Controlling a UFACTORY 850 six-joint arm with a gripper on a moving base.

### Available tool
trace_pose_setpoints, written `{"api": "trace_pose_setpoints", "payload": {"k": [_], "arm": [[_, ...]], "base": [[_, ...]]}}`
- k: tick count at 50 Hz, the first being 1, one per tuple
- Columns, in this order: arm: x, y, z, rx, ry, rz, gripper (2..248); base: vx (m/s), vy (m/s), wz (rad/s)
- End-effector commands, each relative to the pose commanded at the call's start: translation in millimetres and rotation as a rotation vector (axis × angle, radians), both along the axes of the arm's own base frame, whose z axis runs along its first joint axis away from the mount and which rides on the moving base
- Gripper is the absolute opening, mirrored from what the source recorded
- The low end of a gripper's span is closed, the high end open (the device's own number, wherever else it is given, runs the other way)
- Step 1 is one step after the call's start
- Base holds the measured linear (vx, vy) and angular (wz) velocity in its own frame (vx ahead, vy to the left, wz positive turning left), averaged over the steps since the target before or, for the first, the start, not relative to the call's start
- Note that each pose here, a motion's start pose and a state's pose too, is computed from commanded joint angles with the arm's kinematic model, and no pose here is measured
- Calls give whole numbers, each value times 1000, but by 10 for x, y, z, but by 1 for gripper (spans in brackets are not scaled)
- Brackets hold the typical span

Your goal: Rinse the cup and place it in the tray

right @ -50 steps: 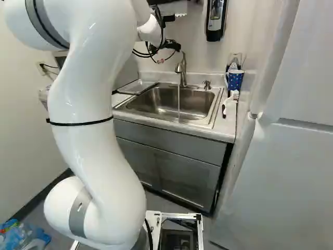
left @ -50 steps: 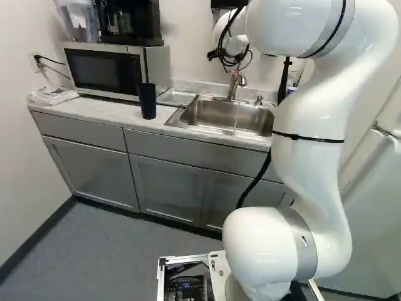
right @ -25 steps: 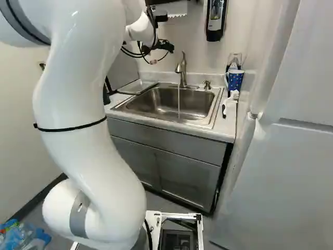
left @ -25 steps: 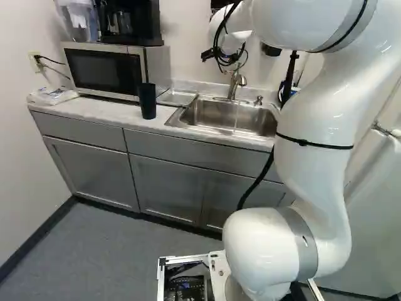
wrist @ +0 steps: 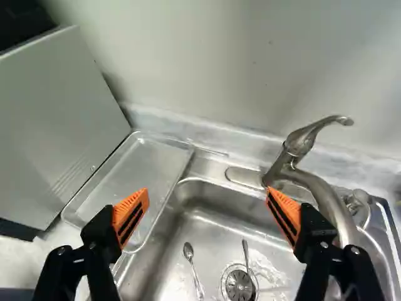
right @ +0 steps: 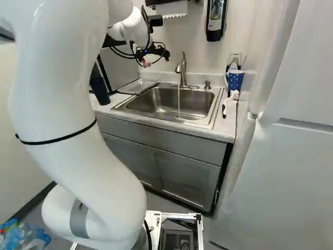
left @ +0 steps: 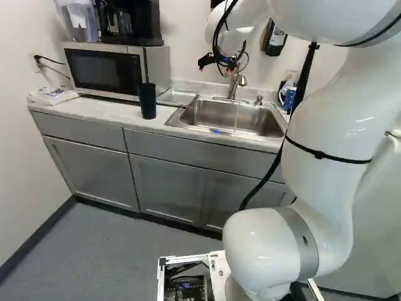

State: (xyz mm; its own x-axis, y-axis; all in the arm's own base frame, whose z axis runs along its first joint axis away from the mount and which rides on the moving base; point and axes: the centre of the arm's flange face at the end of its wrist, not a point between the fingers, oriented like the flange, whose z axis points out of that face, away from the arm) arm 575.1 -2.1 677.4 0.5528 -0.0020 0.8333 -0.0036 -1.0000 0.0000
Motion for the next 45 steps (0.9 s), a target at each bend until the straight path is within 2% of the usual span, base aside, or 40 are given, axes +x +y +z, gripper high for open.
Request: {"api": "trace_pose_setpoints", "payload": {"k": [29, 45], "arm": [[-714, -3, -137, 1, 209, -1, 247], [-1051, -153, -210, 6, 320, -33, 247]], "base": [[0, 0, 0], [0, 0, 0]]}}
